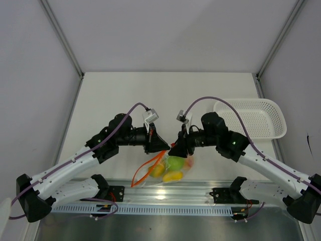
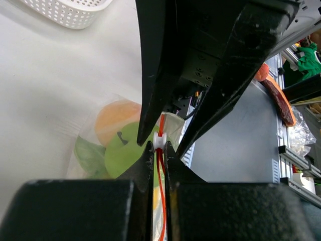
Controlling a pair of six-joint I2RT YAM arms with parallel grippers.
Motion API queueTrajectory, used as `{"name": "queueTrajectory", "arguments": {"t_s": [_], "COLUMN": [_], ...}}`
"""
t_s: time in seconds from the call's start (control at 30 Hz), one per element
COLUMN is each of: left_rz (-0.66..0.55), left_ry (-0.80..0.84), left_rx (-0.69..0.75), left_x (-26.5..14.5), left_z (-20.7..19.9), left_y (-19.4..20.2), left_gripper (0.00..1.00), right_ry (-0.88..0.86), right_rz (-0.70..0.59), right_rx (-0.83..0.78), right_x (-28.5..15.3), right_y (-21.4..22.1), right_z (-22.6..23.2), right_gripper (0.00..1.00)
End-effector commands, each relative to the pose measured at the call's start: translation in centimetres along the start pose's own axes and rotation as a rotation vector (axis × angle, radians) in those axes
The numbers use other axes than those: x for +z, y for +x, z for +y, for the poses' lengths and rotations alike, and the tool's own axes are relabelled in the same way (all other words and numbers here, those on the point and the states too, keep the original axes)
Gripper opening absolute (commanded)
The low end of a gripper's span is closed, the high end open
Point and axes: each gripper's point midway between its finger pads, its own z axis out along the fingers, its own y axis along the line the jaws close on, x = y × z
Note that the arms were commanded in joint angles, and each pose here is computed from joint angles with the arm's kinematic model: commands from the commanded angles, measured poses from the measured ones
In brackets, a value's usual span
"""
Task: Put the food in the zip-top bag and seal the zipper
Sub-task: Zip the zipper food storage bag at the center of the board.
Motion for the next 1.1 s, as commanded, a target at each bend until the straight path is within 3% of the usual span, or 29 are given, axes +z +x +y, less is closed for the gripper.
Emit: {"name": "queueTrajectory", "arguments": {"t_s": [0.0, 0.1, 0.2, 0.23, 0.37, 0.4, 0.73, 1.07], "left_rz": [-0.028, -0.023, -0.02, -0.02, -0.015, -0.017, 0.011, 0.019], "left_ry": [0.032, 0.037, 0.034, 0.032, 0.024, 0.013, -0.037, -0.038], "left_rx": [0.033, 0.03, 0.027, 0.027, 0.023, 0.019, -0.033, -0.048], "left_x": [-0.4, -0.2, -0.1, -0.1, -0.1, 0.0, 0.2, -0.8], "left_z": [-1.1, -1.1, -1.0, -0.9, -0.7, -0.5, 0.8, 0.5], "left_y": [-1.4, -1.3, -1.3, -1.3, -1.2, -1.3, 0.2, 1.4], "left_gripper": [0.01, 0.0, 0.0, 0.01, 0.0, 0.01, 0.01, 0.01], "right_ry": [-0.079, -0.086, -0.122, -0.129, -0.098, -0.002, 0.319, 0.416], "right_rz": [-0.019, -0.025, -0.031, -0.038, -0.049, -0.084, -0.376, -0.43], "right_rx": [-0.046, -0.04, -0.045, -0.046, -0.022, -0.007, 0.213, 0.309], "right_x": [-0.6, -0.6, -0.5, -0.4, -0.1, 0.0, -3.0, -4.6], "right_y": [-0.7, -0.9, -1.3, -1.5, -1.9, -2.6, -6.7, -5.8], "right_z": [0.7, 0.3, 0.8, 0.9, 0.4, -1.1, -5.7, -7.6], "right_gripper": [0.39, 0.28, 0.01, 0.0, 0.0, 0.0, 0.0, 0.0]}}
